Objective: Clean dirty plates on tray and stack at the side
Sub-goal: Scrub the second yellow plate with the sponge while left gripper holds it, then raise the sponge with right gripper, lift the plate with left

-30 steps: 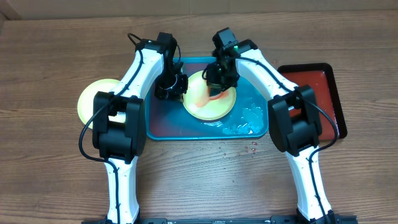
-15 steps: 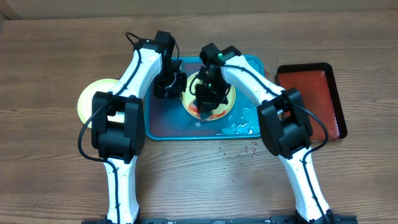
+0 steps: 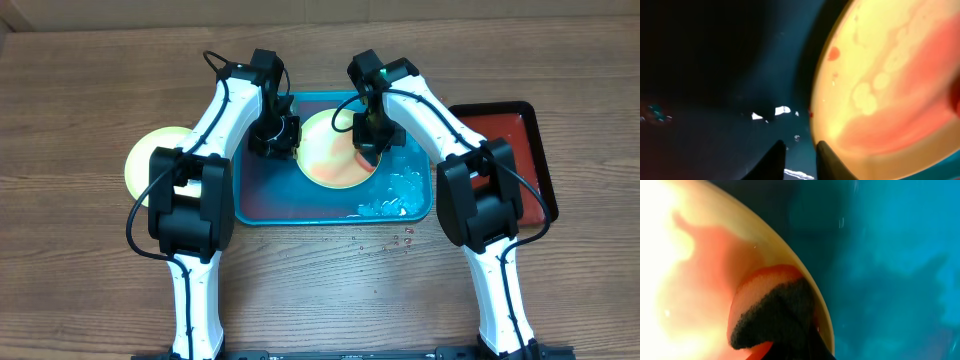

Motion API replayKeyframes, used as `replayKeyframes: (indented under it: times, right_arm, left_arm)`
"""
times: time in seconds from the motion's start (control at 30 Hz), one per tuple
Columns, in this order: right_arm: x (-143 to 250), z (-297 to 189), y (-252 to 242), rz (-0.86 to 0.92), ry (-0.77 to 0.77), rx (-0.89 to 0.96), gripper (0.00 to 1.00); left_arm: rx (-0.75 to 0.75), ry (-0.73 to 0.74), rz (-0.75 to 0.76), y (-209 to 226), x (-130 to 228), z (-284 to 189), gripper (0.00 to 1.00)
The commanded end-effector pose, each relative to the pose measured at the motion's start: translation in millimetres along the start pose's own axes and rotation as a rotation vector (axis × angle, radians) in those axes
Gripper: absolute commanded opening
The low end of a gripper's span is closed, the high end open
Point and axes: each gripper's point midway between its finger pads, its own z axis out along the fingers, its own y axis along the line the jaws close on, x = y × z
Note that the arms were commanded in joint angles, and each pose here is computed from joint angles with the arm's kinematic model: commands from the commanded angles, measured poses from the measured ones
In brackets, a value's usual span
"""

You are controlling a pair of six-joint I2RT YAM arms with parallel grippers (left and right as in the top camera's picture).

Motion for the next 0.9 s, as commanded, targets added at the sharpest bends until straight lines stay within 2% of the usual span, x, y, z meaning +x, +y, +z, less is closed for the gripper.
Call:
replayKeyframes:
  times: [0.0, 0.1, 0.37, 0.43, 0.5, 0.53, 0.6, 0.67, 0.77, 0.87]
  right_arm:
    - [-10.7, -4.2, -2.1, 0.023, -0.057, 0.006, 0.04]
    - [-9.6, -4.1, 12.5, 0.011, -0.054, -0.049, 0.04]
    - [-6.2, -4.0, 13.6, 0.008, -0.042, -0.049, 0.04]
    - [-6.3, -4.0, 13.7, 0.008, -0.043, -0.049, 0.04]
    - [-4.9, -4.0, 15.1, 0.007, -0.035, -0.058, 0.04]
    - [-3.8, -4.1, 16.8, 0.007, -0.029, -0.068, 0.04]
    - [-1.2, -4.6, 23.3, 0.005, -0.013, -0.105, 0.04]
    - [0.7, -6.6, 37.4, -0.027, 0.002, -0.182, 0.04]
    - [6.9, -20.3, 79.8, -0.172, 0.03, -0.433, 0.04]
    - [7.4, -30.6, 97.7, -0.198, 0.036, -0.55, 0.04]
  left_arm:
    - [-0.034, -0.04, 0.002, 8.0, -9.1, -7.6, 0.3]
    - [-0.033, -0.042, -0.011, 7.9, -9.0, -3.5, 0.31]
    - [-0.027, -0.064, -0.01, 6.3, -10.1, 15.8, 0.29]
    - [-0.02, -0.076, -0.016, 4.9, -12.3, 19.0, 0.24]
    - [-0.018, -0.086, -0.018, 3.0, -14.0, 21.7, 0.07]
    - [-0.017, -0.091, -0.016, 2.5, -15.1, 21.7, 0.04]
    - [-0.015, -0.097, -0.016, 2.1, -16.5, 21.5, 0.04]
    - [-0.014, -0.1, -0.028, 1.8, -17.1, 21.3, 0.04]
    - [-0.013, -0.106, -0.027, 2.0, -18.6, 20.9, 0.04]
    - [-0.013, -0.105, -0.028, 2.4, -18.5, 20.8, 0.04]
